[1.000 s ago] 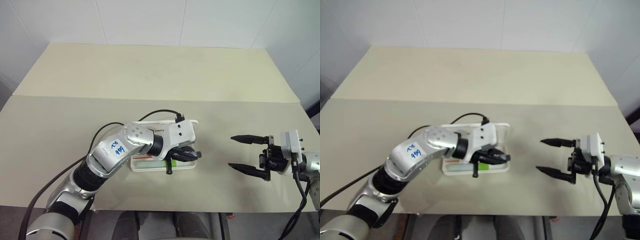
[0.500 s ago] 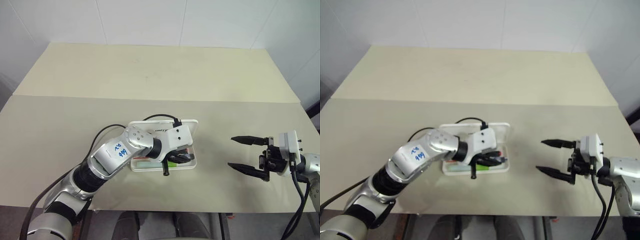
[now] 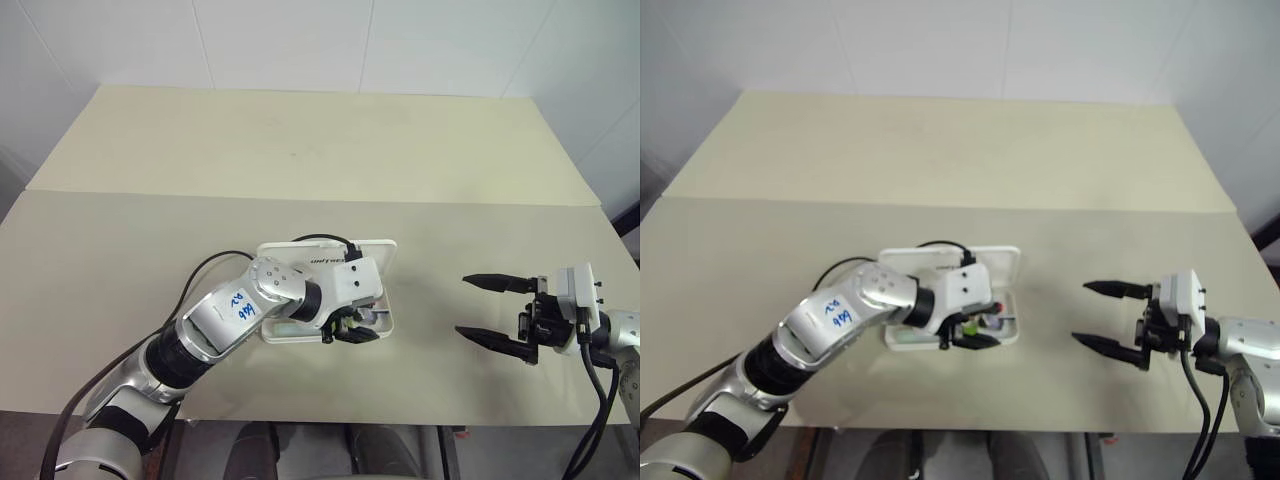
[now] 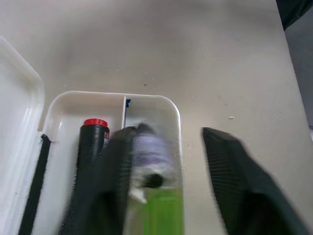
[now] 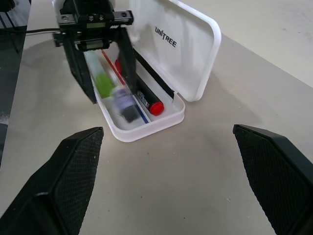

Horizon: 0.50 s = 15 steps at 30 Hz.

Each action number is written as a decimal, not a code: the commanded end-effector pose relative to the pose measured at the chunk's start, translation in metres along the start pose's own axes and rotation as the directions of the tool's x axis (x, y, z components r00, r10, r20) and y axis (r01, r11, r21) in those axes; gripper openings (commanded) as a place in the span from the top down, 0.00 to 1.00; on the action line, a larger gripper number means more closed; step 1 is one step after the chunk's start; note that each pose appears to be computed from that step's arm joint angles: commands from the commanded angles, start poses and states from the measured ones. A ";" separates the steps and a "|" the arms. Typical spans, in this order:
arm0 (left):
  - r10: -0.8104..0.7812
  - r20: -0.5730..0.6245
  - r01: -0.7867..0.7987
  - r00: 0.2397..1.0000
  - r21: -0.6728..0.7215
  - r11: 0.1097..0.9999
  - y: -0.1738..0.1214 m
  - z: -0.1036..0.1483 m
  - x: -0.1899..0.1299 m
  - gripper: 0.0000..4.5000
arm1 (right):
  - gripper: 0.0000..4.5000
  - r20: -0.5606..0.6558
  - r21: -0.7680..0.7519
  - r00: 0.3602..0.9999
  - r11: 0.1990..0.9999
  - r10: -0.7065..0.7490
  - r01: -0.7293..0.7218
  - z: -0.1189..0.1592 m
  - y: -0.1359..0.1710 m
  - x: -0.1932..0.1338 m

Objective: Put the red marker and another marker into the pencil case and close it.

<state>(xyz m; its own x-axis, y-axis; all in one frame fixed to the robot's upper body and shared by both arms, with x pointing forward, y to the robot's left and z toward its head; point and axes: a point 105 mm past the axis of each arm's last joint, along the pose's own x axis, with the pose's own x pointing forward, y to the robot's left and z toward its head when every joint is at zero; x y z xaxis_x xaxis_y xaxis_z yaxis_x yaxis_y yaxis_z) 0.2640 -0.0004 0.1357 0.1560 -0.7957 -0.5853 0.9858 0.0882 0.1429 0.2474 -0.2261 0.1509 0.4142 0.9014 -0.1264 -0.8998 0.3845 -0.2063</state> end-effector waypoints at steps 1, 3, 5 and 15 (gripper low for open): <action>0.006 0.028 -0.007 1.000 0.038 0.999 0.000 0.007 0.000 0.19 | 0.00 0.018 -0.035 1.000 0.999 -0.004 0.005 0.009 -0.001 0.000; 0.007 0.032 -0.008 0.999 0.039 0.999 0.000 0.008 0.000 0.05 | 0.00 0.017 -0.035 1.000 0.999 -0.004 0.005 0.008 -0.001 0.000; 0.006 0.037 -0.007 0.999 0.042 0.999 0.000 0.009 0.000 0.00 | 0.00 0.015 -0.034 1.000 0.999 -0.005 0.006 0.008 -0.002 -0.001; -0.002 0.170 -0.010 0.985 0.069 0.998 0.006 0.034 -0.015 0.00 | 0.00 0.013 -0.033 1.000 0.999 -0.004 0.004 0.005 -0.005 0.000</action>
<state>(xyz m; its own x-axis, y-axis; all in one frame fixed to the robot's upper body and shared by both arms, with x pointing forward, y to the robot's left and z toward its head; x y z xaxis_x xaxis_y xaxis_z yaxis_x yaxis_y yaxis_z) 0.2641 -0.0078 0.1562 0.1364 -0.8591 -0.4932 0.9837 0.0585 0.1700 0.2501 -0.2265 0.1507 0.4167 0.8991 -0.1344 -0.8987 0.3852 -0.2098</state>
